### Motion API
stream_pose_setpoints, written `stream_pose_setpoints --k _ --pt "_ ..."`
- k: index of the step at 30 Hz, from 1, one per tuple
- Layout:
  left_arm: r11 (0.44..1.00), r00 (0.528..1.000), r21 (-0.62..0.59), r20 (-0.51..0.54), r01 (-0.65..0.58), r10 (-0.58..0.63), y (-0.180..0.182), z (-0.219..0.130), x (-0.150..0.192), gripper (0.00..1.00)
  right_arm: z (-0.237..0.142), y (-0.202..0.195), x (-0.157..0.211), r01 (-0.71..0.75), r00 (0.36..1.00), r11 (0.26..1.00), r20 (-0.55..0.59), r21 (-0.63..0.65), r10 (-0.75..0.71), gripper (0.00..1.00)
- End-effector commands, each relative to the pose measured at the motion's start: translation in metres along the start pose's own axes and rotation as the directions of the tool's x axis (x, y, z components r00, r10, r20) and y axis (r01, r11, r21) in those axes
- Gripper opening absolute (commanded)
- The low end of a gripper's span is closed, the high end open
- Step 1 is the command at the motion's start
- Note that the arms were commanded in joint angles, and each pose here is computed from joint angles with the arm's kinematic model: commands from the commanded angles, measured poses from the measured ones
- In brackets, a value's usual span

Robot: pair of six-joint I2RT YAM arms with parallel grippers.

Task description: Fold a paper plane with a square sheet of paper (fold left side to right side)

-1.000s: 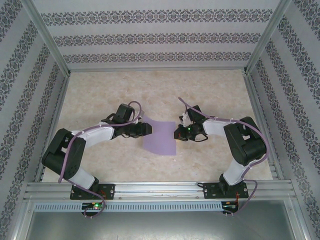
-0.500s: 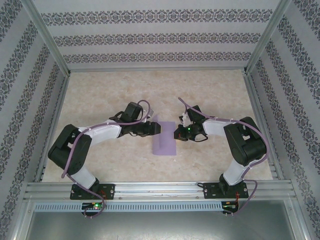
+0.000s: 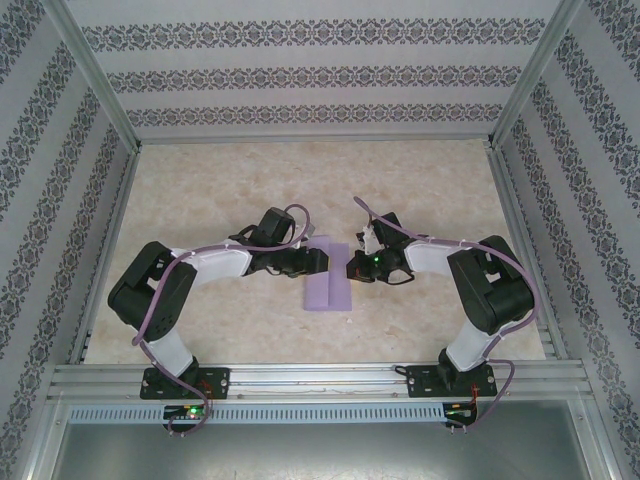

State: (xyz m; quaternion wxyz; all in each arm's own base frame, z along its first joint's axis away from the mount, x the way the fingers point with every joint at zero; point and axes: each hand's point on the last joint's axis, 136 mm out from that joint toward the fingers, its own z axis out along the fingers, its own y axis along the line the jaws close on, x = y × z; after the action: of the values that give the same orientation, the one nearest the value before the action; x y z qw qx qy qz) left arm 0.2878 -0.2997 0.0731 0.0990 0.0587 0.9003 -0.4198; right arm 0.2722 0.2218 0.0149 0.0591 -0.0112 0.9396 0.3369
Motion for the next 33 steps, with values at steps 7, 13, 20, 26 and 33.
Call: stream_pose_setpoints --k 7,13,20,26,33 --pt "0.999 0.999 0.040 0.002 -0.034 0.034 -0.016 0.005 -0.003 0.56 0.003 -0.009 0.013 -0.008 1.000 0.999 -0.020 0.042 0.009 0.00" --pt "0.999 0.999 0.036 0.005 -0.035 0.035 -0.015 0.004 -0.004 0.56 -0.001 -0.004 0.011 -0.003 1.000 1.000 -0.004 0.030 0.003 0.00" --pt "0.999 0.999 0.021 0.003 -0.035 0.034 -0.015 0.002 -0.004 0.55 -0.006 0.001 0.006 0.013 1.000 1.000 0.020 0.017 -0.013 0.00" --pt "0.999 1.000 0.014 0.002 -0.029 0.029 -0.012 0.003 -0.003 0.55 -0.009 0.007 0.001 0.021 0.999 1.000 0.033 -0.004 -0.021 0.00" --pt "1.000 1.000 0.003 -0.002 -0.030 0.030 -0.011 0.002 -0.001 0.52 -0.021 0.019 -0.008 0.047 0.996 0.998 0.078 -0.041 -0.043 0.08"
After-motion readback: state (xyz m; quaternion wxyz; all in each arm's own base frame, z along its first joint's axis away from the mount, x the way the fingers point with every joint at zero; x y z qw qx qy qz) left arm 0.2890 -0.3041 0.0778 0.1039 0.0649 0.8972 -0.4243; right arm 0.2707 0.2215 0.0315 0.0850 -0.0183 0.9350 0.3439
